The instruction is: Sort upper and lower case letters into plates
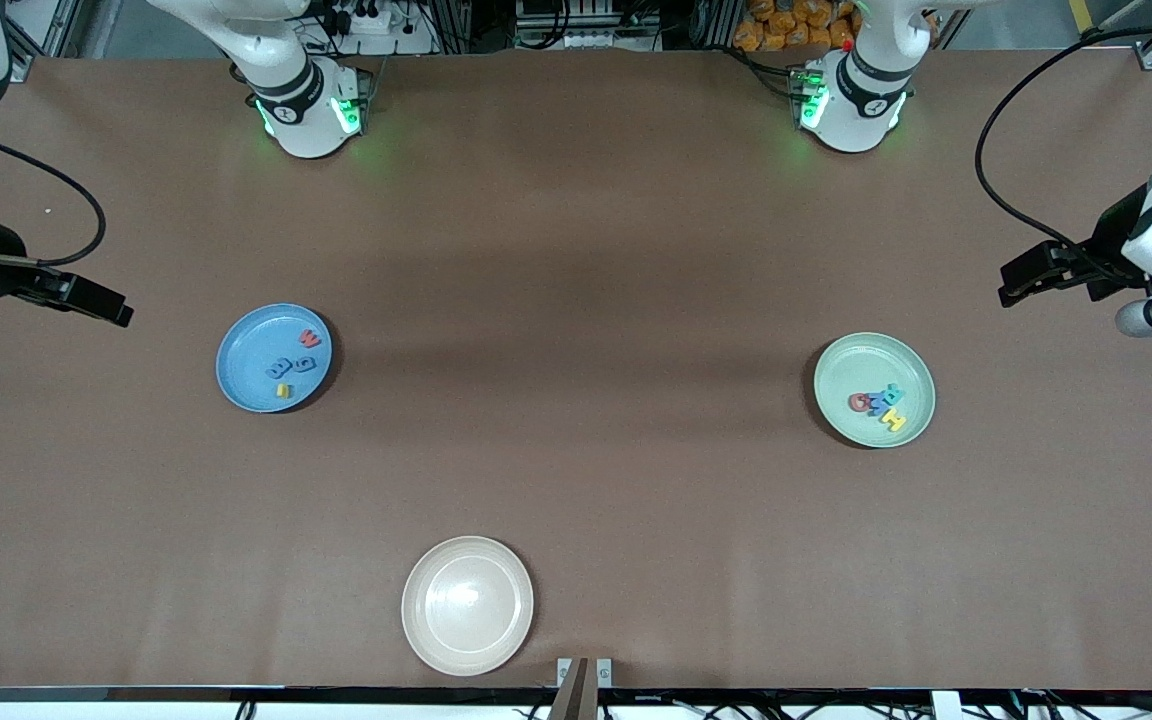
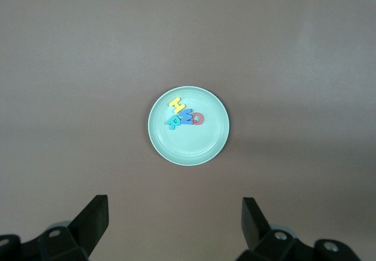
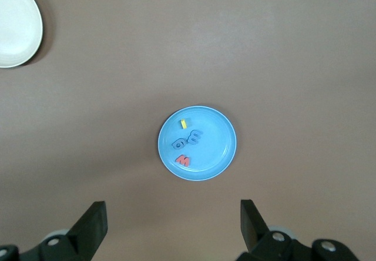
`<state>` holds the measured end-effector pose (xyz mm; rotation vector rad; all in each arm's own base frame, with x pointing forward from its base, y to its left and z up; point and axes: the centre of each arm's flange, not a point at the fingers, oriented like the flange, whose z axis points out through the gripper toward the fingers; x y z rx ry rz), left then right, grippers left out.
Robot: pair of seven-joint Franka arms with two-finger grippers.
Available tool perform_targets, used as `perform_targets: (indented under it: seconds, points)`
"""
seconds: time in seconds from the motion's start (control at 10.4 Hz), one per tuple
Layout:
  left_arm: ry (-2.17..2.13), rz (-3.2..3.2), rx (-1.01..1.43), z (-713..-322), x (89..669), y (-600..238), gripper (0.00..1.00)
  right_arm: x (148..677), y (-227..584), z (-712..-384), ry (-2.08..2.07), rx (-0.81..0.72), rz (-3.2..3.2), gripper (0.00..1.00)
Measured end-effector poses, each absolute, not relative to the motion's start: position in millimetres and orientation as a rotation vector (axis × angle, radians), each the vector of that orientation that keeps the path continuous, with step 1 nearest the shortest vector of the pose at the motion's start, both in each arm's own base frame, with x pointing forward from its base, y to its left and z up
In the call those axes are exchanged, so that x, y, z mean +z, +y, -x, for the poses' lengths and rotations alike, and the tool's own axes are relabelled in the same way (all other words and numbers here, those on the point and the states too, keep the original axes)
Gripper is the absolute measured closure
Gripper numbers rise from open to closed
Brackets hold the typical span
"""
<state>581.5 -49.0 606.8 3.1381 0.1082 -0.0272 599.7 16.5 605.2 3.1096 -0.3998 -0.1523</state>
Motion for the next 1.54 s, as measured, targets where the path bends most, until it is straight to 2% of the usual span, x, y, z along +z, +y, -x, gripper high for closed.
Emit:
perform_targets:
  seconds: [1.16, 1.54]
  points:
    - [0.110, -3.138, -0.028, -581.7, 606.4, -48.7, 0.00, 601.4, 0.9, -597.7, -0.409, -0.178, -3.134, 0.00]
    - [0.112, -3.138, -0.029, -581.8, 606.2, -47.9, 0.00, 637.3, -9.4, -571.0, -0.438, -0.123, -3.132, 0.00]
